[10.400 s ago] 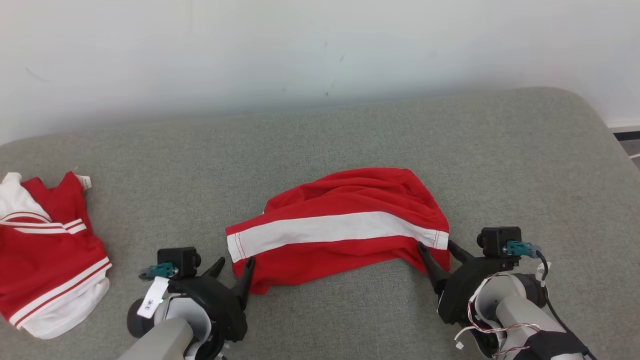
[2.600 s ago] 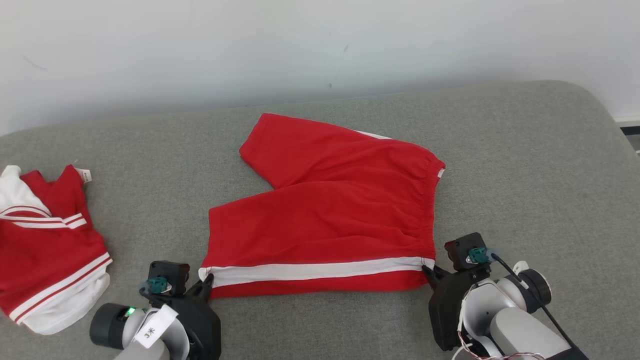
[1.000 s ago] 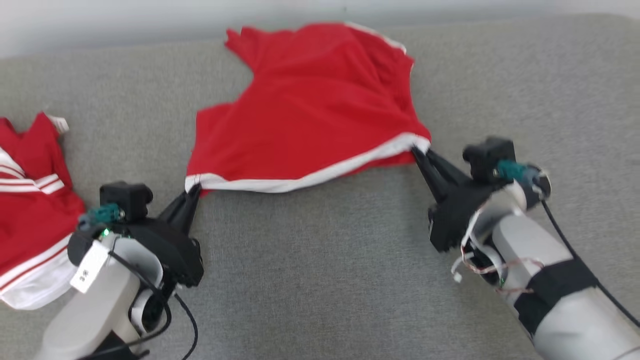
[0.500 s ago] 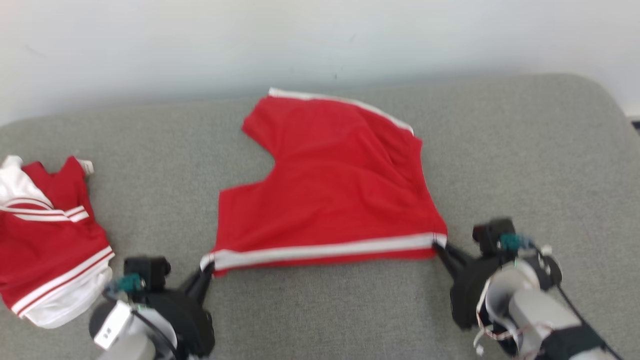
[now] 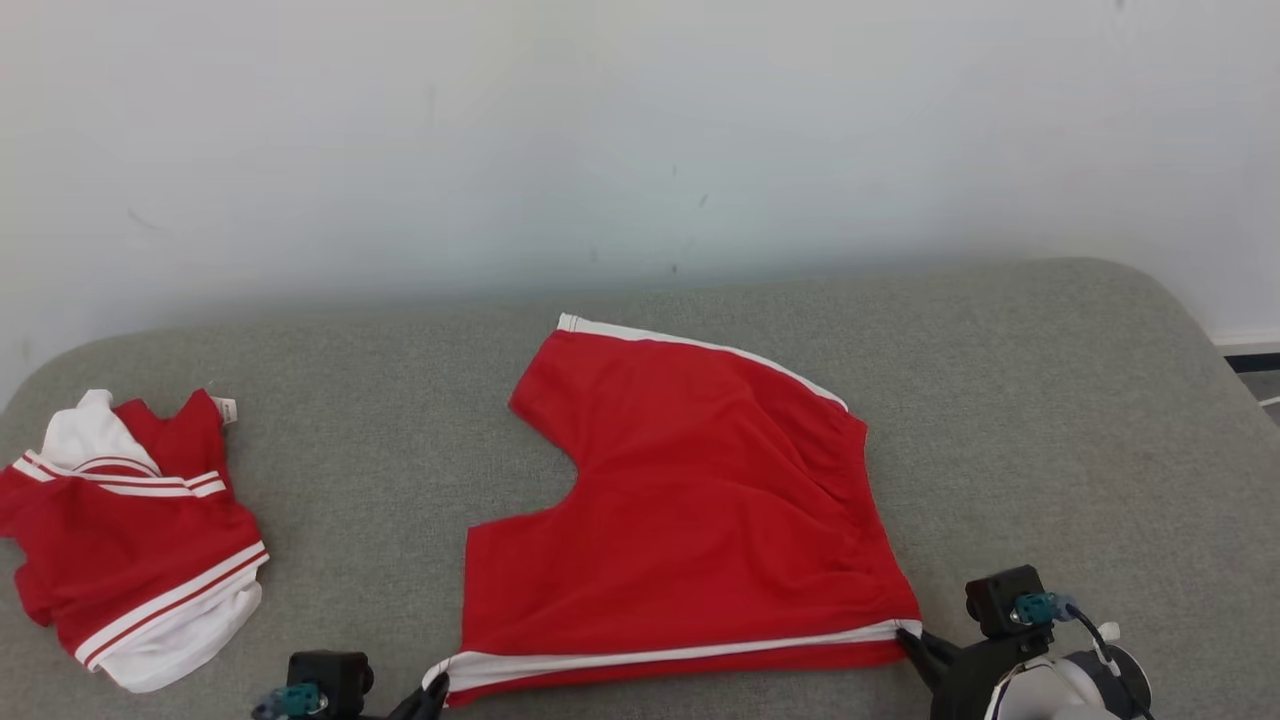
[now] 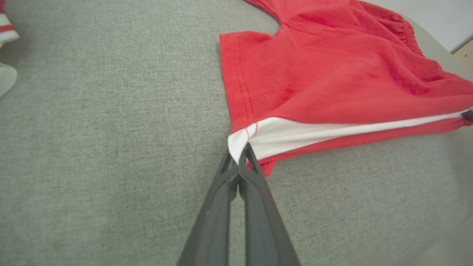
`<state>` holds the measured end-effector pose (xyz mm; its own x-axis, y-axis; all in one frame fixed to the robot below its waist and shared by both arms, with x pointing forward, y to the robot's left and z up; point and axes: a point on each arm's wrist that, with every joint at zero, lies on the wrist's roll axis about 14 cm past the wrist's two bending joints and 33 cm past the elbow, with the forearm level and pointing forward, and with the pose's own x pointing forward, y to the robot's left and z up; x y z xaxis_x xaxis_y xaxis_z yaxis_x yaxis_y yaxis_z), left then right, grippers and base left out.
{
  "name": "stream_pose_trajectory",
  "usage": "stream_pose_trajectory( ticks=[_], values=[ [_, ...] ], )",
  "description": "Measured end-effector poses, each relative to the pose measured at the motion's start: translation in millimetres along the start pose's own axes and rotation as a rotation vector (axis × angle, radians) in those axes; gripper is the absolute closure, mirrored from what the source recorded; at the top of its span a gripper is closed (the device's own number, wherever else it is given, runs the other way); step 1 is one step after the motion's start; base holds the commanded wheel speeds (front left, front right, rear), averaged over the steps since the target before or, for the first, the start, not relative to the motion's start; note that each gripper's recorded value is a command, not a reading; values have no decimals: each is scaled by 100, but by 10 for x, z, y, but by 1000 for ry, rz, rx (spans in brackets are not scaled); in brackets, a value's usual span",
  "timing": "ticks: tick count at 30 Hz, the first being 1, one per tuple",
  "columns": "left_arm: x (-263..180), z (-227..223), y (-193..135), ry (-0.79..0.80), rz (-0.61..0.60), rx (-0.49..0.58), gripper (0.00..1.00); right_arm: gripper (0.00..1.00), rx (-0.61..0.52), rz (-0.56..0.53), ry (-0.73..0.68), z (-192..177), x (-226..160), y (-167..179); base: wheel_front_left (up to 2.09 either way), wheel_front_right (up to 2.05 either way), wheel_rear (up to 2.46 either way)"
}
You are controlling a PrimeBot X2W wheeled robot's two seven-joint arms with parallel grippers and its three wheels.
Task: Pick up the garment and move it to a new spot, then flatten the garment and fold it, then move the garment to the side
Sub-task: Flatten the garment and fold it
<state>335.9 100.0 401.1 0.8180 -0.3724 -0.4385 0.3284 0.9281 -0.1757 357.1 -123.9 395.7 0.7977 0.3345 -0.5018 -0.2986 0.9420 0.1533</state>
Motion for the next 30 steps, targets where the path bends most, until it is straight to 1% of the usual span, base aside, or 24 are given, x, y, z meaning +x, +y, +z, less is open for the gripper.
stream_pose_trajectory(
  ticks=[5,11,15,16,17,18,19,21,24,27,30],
  values=[
    [-68,-104,-58,27,-9,7,100,100,16,-7,22,-100,-63,25,0,0,0],
    [-101,-130,-148,37,-34,-1,100,100,24,-12,32,-119,-86,49,0,0,0],
    [-102,-152,-143,53,-27,1,100,100,23,-7,44,-133,-80,82,0,0,0],
    [-103,-165,-139,63,-23,1,100,63,22,-1,47,-135,-81,101,0,0,0],
    [-103,-172,-141,69,-23,1,80,33,24,1,45,-137,-84,113,0,0,0],
    [-103,-155,-142,63,-23,-9,49,0,30,-6,46,-144,-86,106,0,0,0],
    [-101,-116,-137,51,-20,-34,0,0,35,-11,46,-147,-89,93,0,0,0],
    [-100,-79,-131,41,-19,-48,0,0,34,-15,41,-129,-93,76,0,0,0],
    [-104,42,-131,6,-25,-68,0,0,47,-13,5,-8,-105,56,0,0,0],
    [-129,176,-145,-41,-34,-98,0,0,88,9,-53,152,-136,106,0,0,0],
    [-170,309,-163,-91,-45,-114,0,0,81,18,-95,264,-192,100,0,0,0]
  ],
)
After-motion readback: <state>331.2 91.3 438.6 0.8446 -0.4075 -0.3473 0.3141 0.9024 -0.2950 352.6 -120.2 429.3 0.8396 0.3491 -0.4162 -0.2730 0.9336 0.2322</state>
